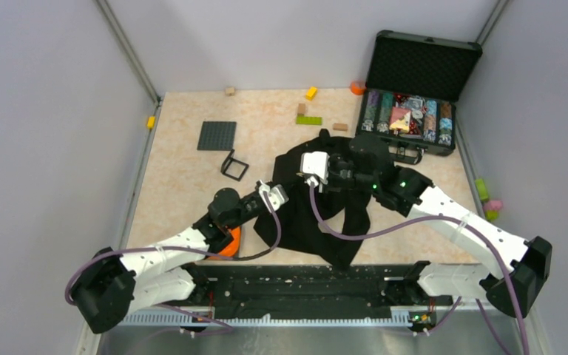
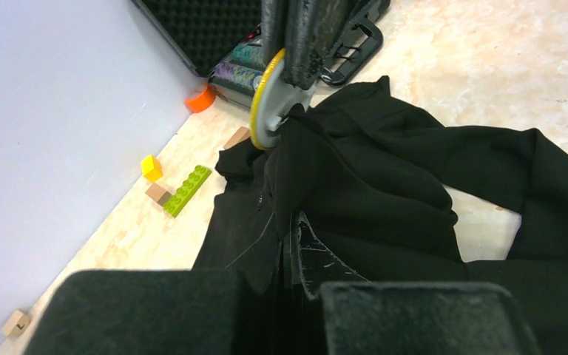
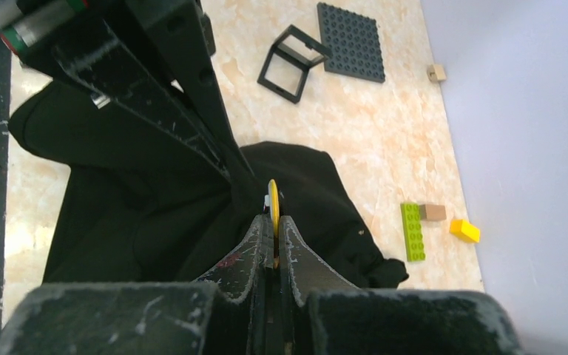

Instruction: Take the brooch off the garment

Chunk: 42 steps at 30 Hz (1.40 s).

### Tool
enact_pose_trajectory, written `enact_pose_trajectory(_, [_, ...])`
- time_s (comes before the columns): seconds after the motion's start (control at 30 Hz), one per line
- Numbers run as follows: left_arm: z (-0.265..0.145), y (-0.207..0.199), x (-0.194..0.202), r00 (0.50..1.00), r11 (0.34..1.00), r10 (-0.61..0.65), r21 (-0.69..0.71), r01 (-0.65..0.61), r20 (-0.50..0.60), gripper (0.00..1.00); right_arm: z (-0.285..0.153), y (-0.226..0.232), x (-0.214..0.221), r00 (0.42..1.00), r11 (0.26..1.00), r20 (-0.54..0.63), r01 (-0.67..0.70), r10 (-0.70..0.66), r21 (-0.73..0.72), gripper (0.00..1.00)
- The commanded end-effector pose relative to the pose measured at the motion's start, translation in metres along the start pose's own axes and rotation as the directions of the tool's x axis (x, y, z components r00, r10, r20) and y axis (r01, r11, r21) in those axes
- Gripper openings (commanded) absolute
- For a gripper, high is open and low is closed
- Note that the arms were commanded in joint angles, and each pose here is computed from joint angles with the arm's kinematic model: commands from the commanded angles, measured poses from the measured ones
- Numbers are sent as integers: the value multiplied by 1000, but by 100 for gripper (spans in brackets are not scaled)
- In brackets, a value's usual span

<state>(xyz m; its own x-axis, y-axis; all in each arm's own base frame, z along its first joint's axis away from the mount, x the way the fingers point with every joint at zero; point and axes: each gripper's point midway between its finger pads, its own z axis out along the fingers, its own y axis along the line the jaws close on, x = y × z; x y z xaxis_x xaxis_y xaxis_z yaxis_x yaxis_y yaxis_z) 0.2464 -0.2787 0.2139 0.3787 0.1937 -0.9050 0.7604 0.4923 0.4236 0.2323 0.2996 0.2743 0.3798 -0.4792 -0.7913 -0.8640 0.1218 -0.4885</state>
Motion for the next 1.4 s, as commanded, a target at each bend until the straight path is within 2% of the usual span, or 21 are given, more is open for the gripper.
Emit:
enact_pose_trajectory(0.0, [-7, 7, -10, 1000, 999, 1, -39, 0, 17, 0, -9, -1, 4, 999, 999, -37, 37, -36, 23, 0])
enact_pose_trajectory(0.07, [-10, 9, -9, 1000, 999, 9, -47, -8, 13, 1, -10, 0, 7, 998, 999, -54, 39, -38, 20, 0])
enact_pose_trajectory(0.1, [-10, 6, -9, 1000, 999, 13, -33, -13, 11, 15, -10, 0, 6, 998, 999, -49, 39, -38, 23, 0])
enact_pose_trajectory(0.13, [-9, 5, -9, 1000, 1000, 18, -19, -18, 8, 39, -10, -1, 4, 999, 999, -39, 35, -34, 26, 0])
enact_pose_trajectory(0.17, [-8, 1, -9, 1000, 1000, 22, 2, -23, 9, 84, -9, -1, 2, 999, 999, -30, 31, -30, 27, 0])
enact_pose_trajectory(0.2, [-7, -2, -10, 999, 999, 32, 24, -32, 17, 96, -8, -1, -2, 1000, 999, -15, 27, -27, 19, 0])
enact_pose_trajectory(0.23, [-7, -4, -12, 999, 999, 38, 38, -39, 25, 98, -7, -1, -5, 1000, 1000, -6, 18, -18, 11, 0])
enact_pose_trajectory(0.5, [-8, 8, -40, 983, 991, 131, -8, -132, 127, 98, -4, 5, -26, 997, 997, 48, -50, 53, -61, 0])
enact_pose_trajectory(0.6, [-4, 9, -53, 974, 987, 158, 8, -161, 162, 98, -4, 7, -26, 998, 995, 26, -55, 57, -85, 0])
enact_pose_trajectory(0.73, [6, 9, -57, 975, 983, 167, 48, -176, 150, 95, -2, 7, -24, 999, 996, -9, -34, 34, -80, 0])
enact_pose_trajectory(0.97, [7, 16, -64, 970, 984, 176, 8, -180, 170, 97, 3, 11, -23, 1000, 995, -21, -15, 13, -100, 0])
enact_pose_trajectory(1.03, [9, 12, -61, 970, 980, 186, 40, -195, 158, 90, 3, 11, -25, 1000, 995, -12, -11, 10, -101, 0])
enact_pose_trajectory(1.23, [8, -3, -57, 966, 964, 212, 135, -231, 146, 54, 3, 12, -24, 1000, 995, -17, -2, 0, -103, 0])
enact_pose_trajectory(1.37, [10, -9, -51, 969, 952, 219, 193, -238, 115, 47, 3, 14, -26, 1000, 993, -2, 2, -2, -118, 0])
